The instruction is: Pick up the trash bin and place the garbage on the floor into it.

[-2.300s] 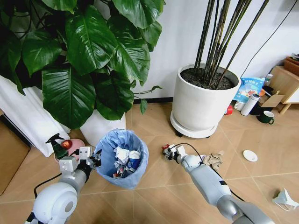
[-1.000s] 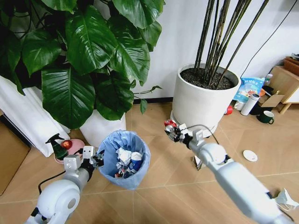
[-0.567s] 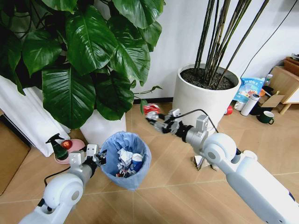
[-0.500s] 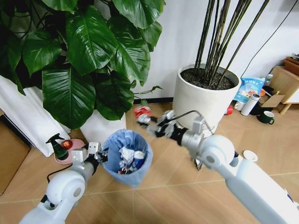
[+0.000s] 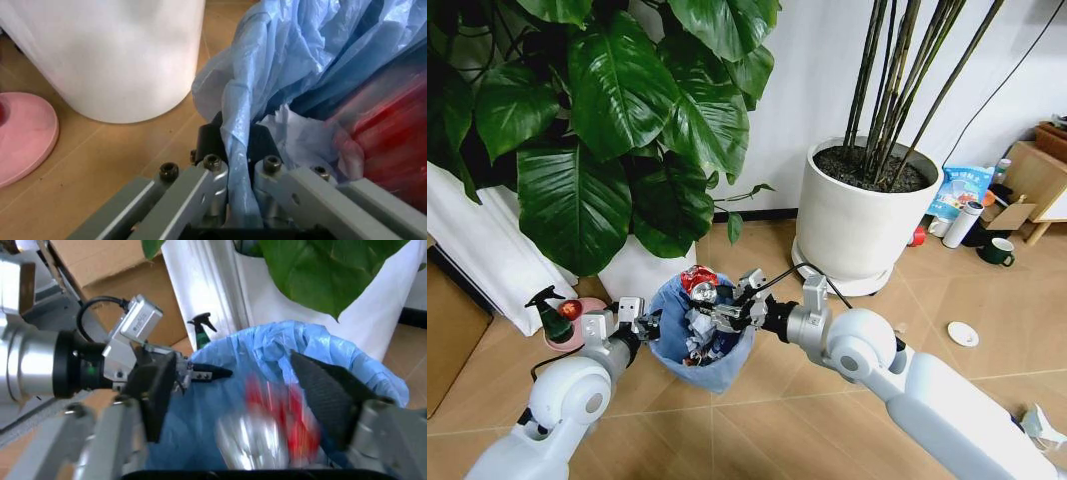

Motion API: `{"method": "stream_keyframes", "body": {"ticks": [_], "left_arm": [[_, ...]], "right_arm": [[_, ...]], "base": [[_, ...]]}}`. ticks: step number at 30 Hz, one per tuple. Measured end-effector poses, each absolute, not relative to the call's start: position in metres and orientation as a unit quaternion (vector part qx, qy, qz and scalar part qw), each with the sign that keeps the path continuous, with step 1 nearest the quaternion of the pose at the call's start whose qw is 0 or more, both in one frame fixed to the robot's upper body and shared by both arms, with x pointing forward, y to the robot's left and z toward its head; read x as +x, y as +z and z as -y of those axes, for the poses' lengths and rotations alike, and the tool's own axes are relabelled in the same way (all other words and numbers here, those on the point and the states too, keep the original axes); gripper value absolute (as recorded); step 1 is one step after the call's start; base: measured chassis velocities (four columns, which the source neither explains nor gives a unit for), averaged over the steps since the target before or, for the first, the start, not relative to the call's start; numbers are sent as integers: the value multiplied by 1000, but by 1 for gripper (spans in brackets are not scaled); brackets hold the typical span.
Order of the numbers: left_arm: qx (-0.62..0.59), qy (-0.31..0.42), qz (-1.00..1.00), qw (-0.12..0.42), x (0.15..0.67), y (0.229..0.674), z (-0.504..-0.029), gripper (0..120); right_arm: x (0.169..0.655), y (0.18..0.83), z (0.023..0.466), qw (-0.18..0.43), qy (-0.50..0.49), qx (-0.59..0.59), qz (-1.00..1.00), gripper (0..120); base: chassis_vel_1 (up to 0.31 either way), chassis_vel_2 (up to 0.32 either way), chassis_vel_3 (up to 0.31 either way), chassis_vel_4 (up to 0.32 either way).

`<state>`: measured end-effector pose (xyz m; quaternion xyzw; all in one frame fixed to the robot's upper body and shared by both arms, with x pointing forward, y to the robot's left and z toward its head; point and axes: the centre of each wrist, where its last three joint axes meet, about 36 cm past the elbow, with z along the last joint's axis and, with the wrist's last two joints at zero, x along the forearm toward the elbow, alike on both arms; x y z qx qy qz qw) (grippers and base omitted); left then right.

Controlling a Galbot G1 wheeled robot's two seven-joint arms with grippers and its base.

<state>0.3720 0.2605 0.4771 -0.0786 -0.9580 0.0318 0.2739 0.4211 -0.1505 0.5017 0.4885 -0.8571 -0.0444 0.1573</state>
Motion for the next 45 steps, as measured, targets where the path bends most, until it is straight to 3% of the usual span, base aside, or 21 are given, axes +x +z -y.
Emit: {"method": "stream_keyframes", "body": {"ticks": [6,10,16,20,32,45], "left_arm": [[-78,32,958,274,371,476,-260,0],[-73,31,958,275,369,476,-263,0],[-67,30,959,275,366,475,-265,0],[-64,31,960,272,363,474,-265,0],[-65,34,960,269,356,476,-264,0],[-69,35,961,267,351,479,-262,0]], "right_arm": [[423,499,152,151,-37,482,862,91],[425,504,158,137,-33,462,876,99],[427,507,177,128,-22,407,904,100],[432,493,217,134,9,307,942,100],[409,458,302,168,47,189,966,100],[393,441,328,184,45,156,969,100]], "base": [[0,0,0,0],[0,0,0,0],[0,0,0,0],[0,0,0,0],[0,0,0,0],[-85,-80,83,84]]}}
